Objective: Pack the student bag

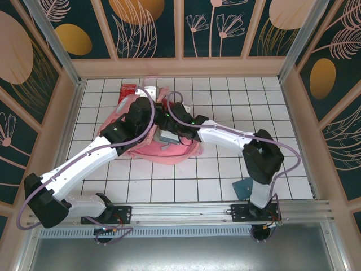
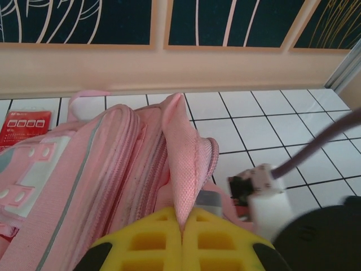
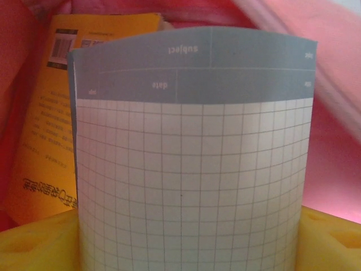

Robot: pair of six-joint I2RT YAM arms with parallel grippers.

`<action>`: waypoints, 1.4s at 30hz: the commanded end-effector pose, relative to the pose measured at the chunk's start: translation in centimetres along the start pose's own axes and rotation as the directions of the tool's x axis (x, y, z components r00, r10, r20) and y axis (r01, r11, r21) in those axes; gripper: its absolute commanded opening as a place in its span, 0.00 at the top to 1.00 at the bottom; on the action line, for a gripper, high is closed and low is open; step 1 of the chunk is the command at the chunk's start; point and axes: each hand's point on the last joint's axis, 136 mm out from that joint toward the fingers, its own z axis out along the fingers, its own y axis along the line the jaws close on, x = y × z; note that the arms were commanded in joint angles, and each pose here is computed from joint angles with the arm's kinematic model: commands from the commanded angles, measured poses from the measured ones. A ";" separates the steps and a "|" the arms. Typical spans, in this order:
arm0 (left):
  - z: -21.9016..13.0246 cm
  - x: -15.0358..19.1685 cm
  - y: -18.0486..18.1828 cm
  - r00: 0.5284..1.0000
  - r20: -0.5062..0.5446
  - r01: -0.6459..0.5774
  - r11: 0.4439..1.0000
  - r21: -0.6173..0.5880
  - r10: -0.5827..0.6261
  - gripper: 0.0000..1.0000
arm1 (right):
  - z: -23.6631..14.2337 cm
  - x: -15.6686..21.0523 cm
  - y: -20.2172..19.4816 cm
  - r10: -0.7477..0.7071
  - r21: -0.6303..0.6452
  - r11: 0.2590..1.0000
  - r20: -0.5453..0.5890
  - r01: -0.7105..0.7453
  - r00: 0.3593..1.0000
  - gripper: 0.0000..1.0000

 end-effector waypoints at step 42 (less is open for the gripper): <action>-1.2 -6.2 -1.8 0.979 0.171 0.104 0.992 0.069 -0.115 0.98 | 1.0 1.0 5.0 0.079 -0.339 0.936 -0.073 -0.099 0.994 0.35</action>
